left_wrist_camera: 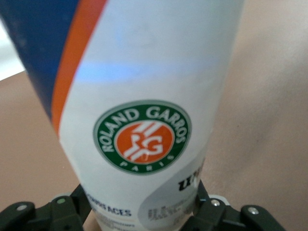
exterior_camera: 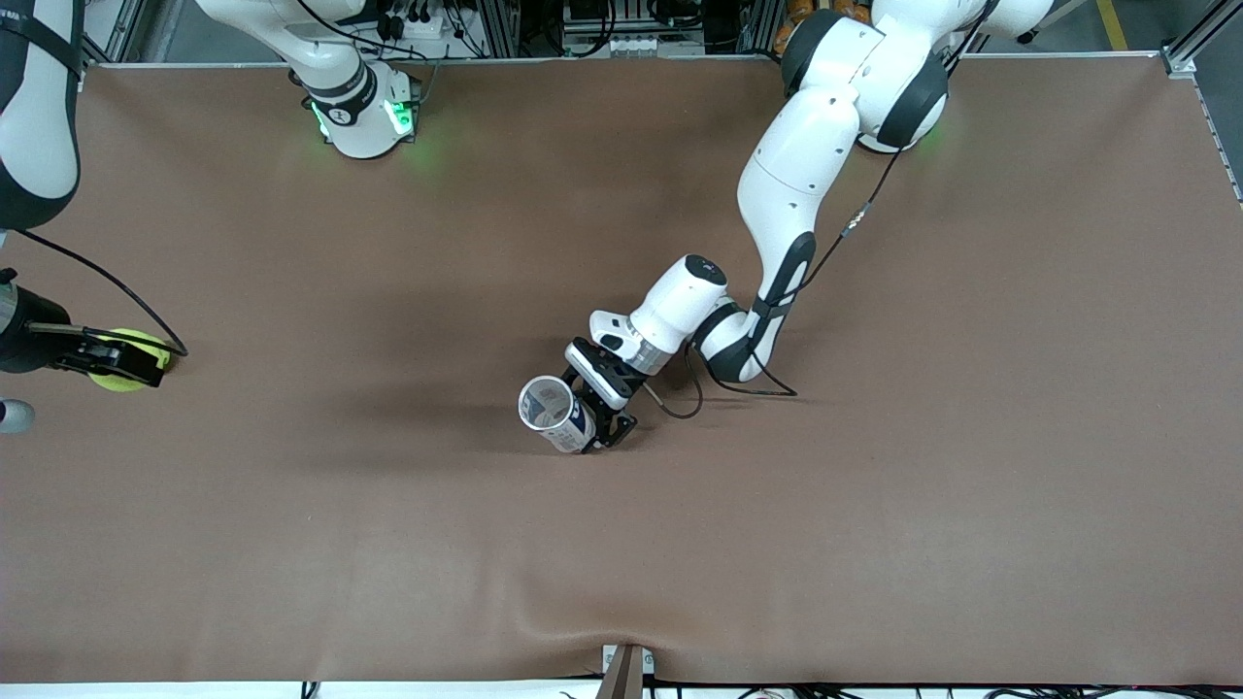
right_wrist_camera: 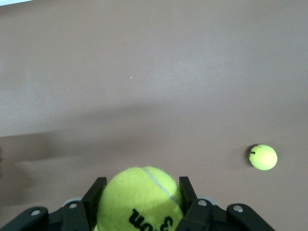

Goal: Insert tennis ball vertically with right arm
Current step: 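Rotate the can upright with the left gripper, opening facing up, then carry the ball with the right gripper over the can opening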

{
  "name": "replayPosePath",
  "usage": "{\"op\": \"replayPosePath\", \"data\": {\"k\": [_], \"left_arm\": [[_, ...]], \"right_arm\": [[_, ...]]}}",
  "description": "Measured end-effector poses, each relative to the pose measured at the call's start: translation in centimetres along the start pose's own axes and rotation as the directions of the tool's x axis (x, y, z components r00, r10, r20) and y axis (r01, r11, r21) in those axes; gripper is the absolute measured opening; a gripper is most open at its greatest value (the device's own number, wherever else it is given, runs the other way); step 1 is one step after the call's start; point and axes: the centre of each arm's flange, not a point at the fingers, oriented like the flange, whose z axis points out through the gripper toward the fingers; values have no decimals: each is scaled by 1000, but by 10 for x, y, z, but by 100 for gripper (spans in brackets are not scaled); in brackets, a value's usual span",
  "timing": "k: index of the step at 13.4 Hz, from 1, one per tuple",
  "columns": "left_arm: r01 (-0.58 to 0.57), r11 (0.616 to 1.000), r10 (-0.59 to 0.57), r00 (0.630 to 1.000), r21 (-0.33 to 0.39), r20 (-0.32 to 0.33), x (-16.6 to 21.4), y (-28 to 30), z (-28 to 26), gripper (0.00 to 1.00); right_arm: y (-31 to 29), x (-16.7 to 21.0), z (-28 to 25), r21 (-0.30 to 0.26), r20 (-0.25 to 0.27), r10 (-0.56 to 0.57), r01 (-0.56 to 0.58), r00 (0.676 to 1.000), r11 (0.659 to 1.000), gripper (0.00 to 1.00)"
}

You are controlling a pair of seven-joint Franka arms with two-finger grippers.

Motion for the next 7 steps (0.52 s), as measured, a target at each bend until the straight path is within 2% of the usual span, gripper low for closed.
{"op": "replayPosePath", "data": {"k": [7], "left_arm": [[-2, 1000, 2, 1000, -9, -14, -13, 3, 3, 81]], "right_arm": [[-36, -4, 3, 1, 4, 57, -57, 998, 998, 67]]}}
